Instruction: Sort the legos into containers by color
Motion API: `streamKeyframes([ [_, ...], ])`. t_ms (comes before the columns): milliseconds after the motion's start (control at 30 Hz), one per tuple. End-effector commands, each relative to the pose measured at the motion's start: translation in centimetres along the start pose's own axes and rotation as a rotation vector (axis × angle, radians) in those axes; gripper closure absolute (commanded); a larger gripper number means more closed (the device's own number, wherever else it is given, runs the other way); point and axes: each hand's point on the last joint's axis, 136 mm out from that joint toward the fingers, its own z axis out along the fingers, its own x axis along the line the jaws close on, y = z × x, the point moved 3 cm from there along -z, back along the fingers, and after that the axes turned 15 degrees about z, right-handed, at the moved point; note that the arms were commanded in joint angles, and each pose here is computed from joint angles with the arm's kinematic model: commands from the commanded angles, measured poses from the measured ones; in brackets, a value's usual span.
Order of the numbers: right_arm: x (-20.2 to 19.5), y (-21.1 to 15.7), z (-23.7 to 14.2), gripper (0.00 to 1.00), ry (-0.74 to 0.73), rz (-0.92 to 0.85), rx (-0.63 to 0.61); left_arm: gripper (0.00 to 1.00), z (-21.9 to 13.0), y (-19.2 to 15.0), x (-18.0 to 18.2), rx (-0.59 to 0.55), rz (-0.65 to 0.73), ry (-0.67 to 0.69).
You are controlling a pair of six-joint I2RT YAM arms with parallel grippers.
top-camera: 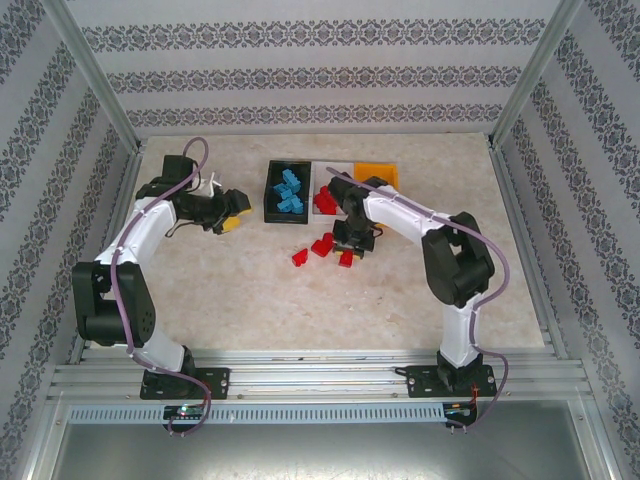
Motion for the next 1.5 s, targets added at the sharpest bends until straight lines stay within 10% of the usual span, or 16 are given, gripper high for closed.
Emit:
streamKeyframes([
  [0, 2.4, 0.7, -3.4, 0.74, 0.099, -0.008, -0.051, 0.41, 0.0, -0.4, -1.3, 0.000, 0.037, -0.042],
  [700, 9.9, 14.8, -3.9, 0.65, 0.349, 0.166, -0.072, 0.19, 4.7, -11.3, -3.0, 0.273, 0.127, -0.035],
  [900, 10.1, 15.0, -4.0, 0.42, 0.367, 0.169, -0.071, 0.02, 4.4, -11.4, -2.9, 0.266, 0.144, -0.020],
  [1467, 7.7, 11.3, -7.8, 0.32, 0.384, 0.113, -0.114, 0.00, 5.1, -10.6, -2.3, 0.262, 0.172, 0.038],
])
